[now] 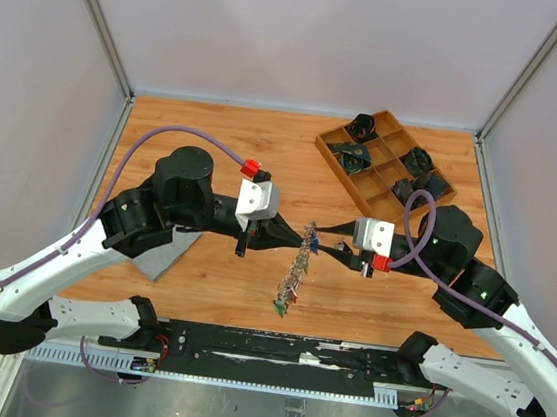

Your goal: Put the keys on the keyring

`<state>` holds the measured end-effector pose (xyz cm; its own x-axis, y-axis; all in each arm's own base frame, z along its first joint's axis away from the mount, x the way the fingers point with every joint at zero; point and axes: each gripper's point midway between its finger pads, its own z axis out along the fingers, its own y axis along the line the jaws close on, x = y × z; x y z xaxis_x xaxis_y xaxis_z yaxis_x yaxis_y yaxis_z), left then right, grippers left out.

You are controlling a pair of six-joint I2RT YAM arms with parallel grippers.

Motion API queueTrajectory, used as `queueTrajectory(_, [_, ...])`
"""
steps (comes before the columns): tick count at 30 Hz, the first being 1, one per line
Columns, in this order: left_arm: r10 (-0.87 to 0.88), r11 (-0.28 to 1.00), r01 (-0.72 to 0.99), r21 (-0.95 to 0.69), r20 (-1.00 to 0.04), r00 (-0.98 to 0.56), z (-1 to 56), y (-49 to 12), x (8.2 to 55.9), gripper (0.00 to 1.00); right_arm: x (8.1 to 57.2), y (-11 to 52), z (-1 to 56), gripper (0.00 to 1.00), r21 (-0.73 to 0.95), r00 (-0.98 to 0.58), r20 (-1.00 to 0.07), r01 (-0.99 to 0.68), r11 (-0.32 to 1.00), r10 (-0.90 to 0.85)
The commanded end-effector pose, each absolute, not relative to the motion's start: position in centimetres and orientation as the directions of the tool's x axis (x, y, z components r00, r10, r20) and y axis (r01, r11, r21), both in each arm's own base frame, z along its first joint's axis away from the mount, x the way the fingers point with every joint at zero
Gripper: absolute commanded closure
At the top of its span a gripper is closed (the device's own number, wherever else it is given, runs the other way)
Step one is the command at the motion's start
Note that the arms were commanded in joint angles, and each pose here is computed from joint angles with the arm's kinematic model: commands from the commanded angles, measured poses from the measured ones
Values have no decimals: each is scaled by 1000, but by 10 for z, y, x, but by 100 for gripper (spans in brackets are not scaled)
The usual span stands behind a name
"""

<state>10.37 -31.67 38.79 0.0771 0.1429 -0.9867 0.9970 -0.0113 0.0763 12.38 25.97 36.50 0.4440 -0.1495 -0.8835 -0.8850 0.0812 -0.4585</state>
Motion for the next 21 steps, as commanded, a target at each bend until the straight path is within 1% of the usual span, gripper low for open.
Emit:
queueTrajectory(1, [46, -35, 990, 140, -989, 141, 422, -318, 98, 99, 116, 267, 385, 70, -523, 520, -852, -850, 64, -58])
queueTrajectory(5, [47, -36, 990, 139, -989, 140, 422, -318, 98, 99, 112, 268, 387, 71, -522, 520, -853, -852, 48, -39])
queueTrajectory(11, [46, -37, 990, 139, -989, 141, 422, -318, 97, 100, 106, 273, 386, 78, -504, 503, -864, -864, 15, -25])
queueTrajectory(15, [46, -37, 990, 139, -989, 141, 422, -318, 98, 99, 102, 275, 386, 77, -504, 504, -864, -864, -6, -12])
queueTrajectory(19, [47, -32, 989, 142, -989, 143, 422, -318, 98, 99, 97, 277, 385, 74, -506, 506, -862, -862, -31, 0])
queueTrajectory(21, [48, -30, 989, 143, -988, 144, 422, -317, 98, 99, 95, 277, 385, 76, -505, 505, -863, -862, -44, 4])
